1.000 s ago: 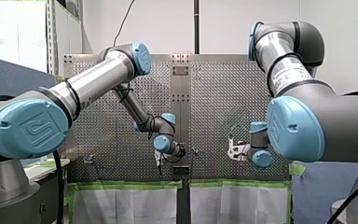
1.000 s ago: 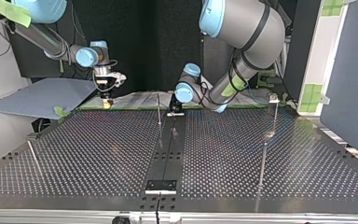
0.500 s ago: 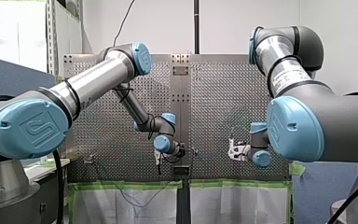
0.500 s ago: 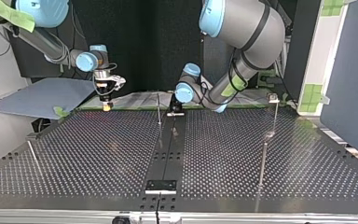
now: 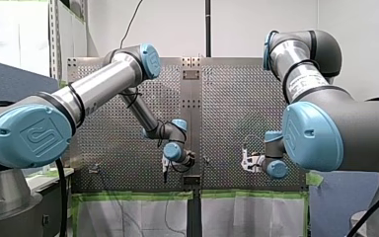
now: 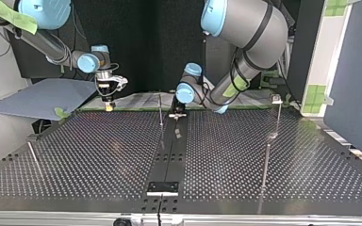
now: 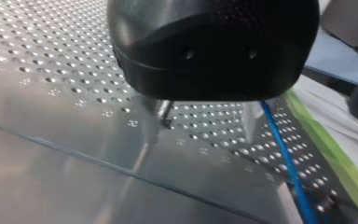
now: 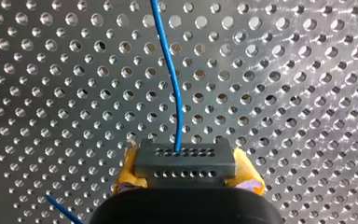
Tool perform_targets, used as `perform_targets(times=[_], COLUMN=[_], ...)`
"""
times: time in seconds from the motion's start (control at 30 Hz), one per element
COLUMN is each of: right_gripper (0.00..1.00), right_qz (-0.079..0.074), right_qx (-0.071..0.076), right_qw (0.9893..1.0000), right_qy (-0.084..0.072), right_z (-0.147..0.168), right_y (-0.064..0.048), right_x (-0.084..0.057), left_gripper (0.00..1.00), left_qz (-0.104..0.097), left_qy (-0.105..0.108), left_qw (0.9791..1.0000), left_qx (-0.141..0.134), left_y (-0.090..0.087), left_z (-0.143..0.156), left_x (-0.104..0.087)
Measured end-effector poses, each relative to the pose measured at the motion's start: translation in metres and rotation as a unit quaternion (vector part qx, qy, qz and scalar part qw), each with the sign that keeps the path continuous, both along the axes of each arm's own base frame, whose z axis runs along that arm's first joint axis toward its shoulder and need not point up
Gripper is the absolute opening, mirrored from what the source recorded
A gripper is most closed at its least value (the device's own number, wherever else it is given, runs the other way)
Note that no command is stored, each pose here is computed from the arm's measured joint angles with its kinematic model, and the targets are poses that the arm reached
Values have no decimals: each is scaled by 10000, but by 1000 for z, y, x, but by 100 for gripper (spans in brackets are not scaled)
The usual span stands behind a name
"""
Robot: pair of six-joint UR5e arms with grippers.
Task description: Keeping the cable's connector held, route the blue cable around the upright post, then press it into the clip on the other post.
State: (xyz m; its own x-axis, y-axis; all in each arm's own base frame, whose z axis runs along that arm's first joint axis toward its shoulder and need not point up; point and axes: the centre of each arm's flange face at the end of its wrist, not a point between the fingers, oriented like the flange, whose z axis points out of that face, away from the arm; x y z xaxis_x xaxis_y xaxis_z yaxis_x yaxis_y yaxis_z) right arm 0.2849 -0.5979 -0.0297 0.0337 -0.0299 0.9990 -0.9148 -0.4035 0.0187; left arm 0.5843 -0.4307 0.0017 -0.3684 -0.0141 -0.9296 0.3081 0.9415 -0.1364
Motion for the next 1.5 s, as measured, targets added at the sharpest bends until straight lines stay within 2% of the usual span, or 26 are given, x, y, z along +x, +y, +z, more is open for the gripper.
perform_targets(times=[0.2,0.37,0.5,0.93,1.13,1.33,1.5], right_gripper=[0,0,0,0,0,0,0], right_qz=[15,17,18,30,32,24,21], right_qx=[-7,-4,-2,34,55,69,71], right_qw=[10000,10000,10000,10000,10000,10000,10000], right_qy=[-2,-1,-1,20,33,37,37], right_z=[0,0,0,0,-1,-1,0], right_y=[0,0,-1,0,0,0,0], right_x=[0,0,0,1,1,0,0], left_gripper=[100,100,100,100,100,100,100], left_qz=[-119,-312,-414,-675,-800,-999,-1077], left_qy=[131,232,330,173,306,515,471], left_qw=[9992,9970,9954,9950,9930,9899,9901], left_qx=[364,664,793,712,817,866,770], left_y=[-2,-9,-12,-7,-2,1,-3], left_z=[-2,1,6,45,34,15,11], left_x=[-10,-22,-34,-65,-87,-116,-122])
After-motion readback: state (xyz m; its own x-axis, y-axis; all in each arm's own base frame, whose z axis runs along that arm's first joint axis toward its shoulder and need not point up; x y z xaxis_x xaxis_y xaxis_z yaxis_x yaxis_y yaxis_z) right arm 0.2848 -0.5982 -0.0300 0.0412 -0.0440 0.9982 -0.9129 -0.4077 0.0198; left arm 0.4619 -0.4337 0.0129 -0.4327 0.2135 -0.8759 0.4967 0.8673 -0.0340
